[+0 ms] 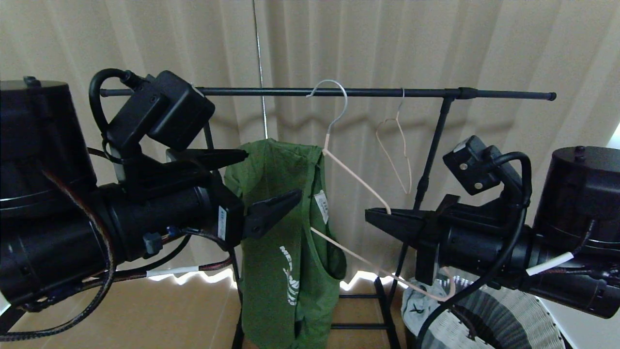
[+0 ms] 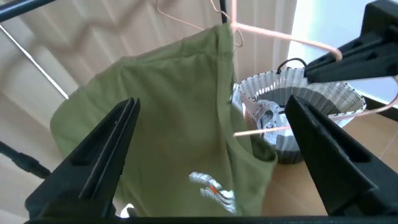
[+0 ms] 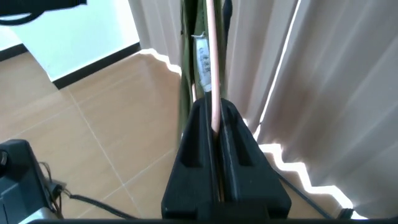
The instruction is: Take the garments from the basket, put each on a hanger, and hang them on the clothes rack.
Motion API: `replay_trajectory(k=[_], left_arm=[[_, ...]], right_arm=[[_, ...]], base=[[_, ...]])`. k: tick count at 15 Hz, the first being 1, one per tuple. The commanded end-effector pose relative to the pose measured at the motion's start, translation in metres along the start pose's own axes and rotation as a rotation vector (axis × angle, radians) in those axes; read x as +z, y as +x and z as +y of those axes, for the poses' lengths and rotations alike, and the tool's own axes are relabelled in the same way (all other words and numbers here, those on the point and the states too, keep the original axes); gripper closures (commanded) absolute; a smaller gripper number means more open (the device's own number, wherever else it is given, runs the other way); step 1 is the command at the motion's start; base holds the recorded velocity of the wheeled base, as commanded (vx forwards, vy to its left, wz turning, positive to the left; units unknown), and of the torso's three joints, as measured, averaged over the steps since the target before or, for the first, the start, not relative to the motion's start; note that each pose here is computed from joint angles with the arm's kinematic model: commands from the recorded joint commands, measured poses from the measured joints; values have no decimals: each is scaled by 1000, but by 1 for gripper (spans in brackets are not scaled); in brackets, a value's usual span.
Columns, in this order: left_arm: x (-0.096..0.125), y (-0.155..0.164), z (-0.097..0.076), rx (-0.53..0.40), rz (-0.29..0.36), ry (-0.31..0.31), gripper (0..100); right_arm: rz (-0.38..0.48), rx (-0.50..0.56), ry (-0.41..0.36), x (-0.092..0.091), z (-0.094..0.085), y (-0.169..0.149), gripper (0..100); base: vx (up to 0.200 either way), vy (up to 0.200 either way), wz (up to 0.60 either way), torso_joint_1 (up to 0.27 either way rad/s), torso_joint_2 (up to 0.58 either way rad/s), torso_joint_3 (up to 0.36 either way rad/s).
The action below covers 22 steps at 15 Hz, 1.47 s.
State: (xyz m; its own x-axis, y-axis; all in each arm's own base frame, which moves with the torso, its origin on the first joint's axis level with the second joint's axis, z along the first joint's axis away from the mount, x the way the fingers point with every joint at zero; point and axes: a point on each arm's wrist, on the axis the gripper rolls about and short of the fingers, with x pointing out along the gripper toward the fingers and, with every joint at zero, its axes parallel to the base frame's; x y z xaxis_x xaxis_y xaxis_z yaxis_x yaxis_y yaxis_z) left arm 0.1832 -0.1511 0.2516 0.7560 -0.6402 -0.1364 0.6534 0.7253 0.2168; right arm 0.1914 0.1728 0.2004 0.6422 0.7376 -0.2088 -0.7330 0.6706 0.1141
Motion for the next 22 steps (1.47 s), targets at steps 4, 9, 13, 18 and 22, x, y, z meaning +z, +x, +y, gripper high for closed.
replay_trajectory(k=[4, 9, 13, 18, 22], left_arm=[[-15, -5, 26, 117, 21, 78, 0], [-41, -3, 54, 49, -64, 337, 0], [-37, 3, 39, -16, -96, 458, 0], [-36, 22, 39, -25, -97, 571, 0], [-39, 30, 41, -27, -86, 569, 0]], right_arm=[[-34, 4, -9, 3, 3, -26, 100], [-23, 142, -30, -5, 8, -45, 100], [-1, 146, -40, -9, 8, -39, 100], [32, 179, -74, -15, 14, -31, 100], [28, 179, -83, -15, 14, -32, 100]], base=[[0, 0, 0, 0, 0, 0], [0, 0, 0, 0, 0, 0], [0, 0, 0, 0, 0, 0], [0, 0, 0, 0, 0, 0], [0, 0, 0, 0, 0, 0]])
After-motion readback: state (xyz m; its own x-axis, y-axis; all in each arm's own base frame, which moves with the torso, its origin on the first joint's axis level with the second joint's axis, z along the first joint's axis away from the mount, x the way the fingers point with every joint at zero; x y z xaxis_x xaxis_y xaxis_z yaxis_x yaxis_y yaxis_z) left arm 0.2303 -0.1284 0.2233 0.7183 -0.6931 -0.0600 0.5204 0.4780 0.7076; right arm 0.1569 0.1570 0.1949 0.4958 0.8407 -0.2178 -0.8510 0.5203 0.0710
